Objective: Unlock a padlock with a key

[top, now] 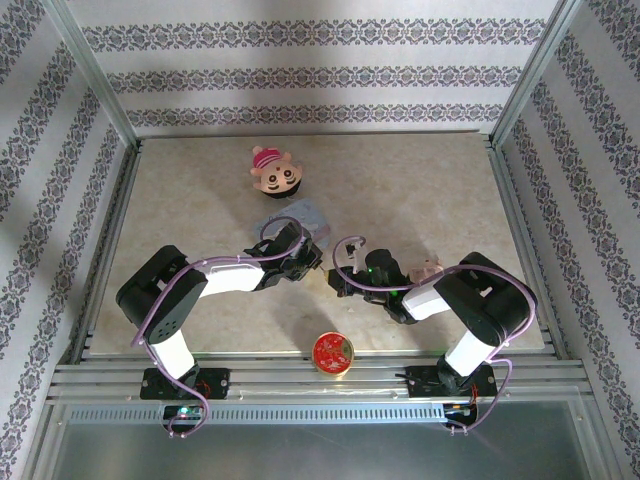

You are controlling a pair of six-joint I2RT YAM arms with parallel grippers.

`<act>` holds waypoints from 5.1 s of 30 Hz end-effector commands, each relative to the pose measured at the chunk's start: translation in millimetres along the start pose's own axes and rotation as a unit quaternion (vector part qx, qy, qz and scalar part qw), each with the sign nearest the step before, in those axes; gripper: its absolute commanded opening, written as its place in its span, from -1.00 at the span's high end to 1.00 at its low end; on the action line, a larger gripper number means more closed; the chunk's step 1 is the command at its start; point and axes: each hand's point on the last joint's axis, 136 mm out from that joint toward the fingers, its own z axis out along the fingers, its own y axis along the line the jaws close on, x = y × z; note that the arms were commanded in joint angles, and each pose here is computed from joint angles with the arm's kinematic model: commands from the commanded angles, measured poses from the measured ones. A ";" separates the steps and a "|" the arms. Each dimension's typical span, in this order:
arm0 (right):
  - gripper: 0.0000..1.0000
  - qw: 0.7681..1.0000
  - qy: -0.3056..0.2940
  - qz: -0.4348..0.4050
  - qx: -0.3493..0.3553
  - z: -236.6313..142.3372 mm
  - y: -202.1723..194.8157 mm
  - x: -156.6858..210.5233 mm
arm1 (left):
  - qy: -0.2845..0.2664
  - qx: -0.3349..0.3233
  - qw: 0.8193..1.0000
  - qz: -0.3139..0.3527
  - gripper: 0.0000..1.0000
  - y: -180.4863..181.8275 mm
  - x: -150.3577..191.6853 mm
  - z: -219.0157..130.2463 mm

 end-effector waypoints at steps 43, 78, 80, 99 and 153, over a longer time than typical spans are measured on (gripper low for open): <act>1.00 1.000 -0.019 -0.021 -0.005 -0.2 9.0 -12.6 | 0.065 -0.047 0.995 -0.057 0.94 36.2 19.9 11.8; 1.00 1.000 -0.007 -0.011 -0.004 10.8 5.6 -9.8 | 0.071 -0.040 0.995 -0.058 0.94 33.4 21.5 12.7; 1.00 1.000 -0.008 -0.012 -0.005 11.3 6.5 -10.7 | 0.071 -0.040 0.995 -0.058 0.95 34.1 21.5 13.1; 1.00 0.999 -0.025 -0.020 -0.010 4.9 13.4 -21.4 | 0.073 -0.040 0.995 -0.056 0.94 33.5 22.1 12.6; 1.00 1.000 -0.019 0.008 -0.019 2.5 11.9 -21.2 | 0.079 -0.034 0.995 -0.050 0.97 32.7 24.4 10.1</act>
